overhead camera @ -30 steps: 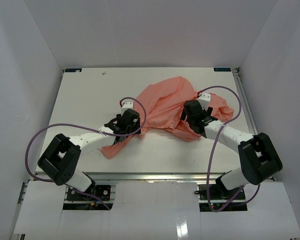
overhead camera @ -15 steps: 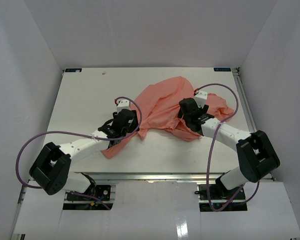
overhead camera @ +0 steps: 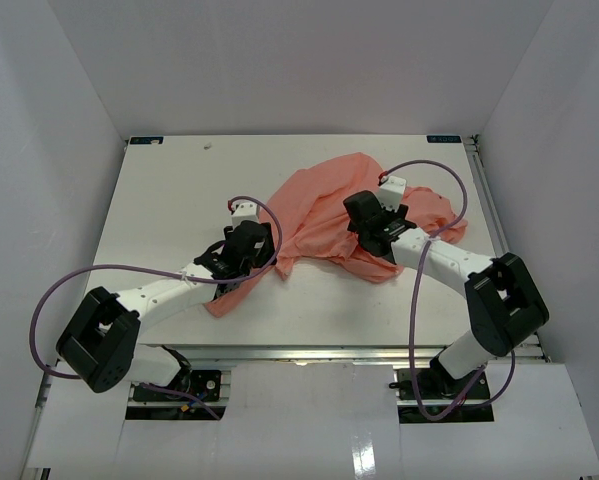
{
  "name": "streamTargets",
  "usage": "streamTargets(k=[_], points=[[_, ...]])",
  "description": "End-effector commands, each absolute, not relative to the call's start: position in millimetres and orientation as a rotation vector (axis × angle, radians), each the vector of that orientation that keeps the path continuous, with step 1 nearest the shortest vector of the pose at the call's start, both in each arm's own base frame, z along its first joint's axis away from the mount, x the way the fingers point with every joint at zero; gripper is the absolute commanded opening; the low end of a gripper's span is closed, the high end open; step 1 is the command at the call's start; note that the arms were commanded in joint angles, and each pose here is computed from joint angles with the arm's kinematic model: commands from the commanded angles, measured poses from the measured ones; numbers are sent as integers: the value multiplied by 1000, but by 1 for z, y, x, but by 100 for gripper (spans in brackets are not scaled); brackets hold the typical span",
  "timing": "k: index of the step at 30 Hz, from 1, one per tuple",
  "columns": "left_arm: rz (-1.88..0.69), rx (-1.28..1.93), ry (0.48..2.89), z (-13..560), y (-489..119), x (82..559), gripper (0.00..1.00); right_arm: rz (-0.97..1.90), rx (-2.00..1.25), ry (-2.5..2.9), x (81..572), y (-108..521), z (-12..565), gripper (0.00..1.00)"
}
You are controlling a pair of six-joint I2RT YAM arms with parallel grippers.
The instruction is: Zip up the jacket
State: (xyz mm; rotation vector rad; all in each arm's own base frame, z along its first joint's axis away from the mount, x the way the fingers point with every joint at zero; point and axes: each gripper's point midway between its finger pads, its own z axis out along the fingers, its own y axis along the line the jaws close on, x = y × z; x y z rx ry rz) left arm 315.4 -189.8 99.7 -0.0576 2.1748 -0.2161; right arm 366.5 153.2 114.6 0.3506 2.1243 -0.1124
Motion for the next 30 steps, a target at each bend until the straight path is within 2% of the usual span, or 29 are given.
streamTargets(k=[1,5,9,14,15,17,21,26,30], points=[[-245,-62,2131,115,-190,317,70,-161,462,2009,353,124,139,65],[-249,-62,2129,116,-190,316,70,-222,465,2027,344,107,123,54],[-247,-64,2127,116,-189,317,70,-263,461,2042,340,98,110,54],[-245,-62,2128,115,-190,317,70,-183,439,2030,341,101,109,58],[-244,-63,2128,116,-189,317,70,-182,443,2033,342,99,107,55],[-241,-64,2127,115,-188,317,70,-183,439,2049,341,95,104,42],[-233,-72,2121,116,-186,318,70,-192,487,2036,329,71,105,9],[-244,-62,2125,116,-190,318,70,-202,642,2004,300,26,96,8],[-254,-56,2127,116,-192,317,70,-250,737,1945,284,-1,93,14]])
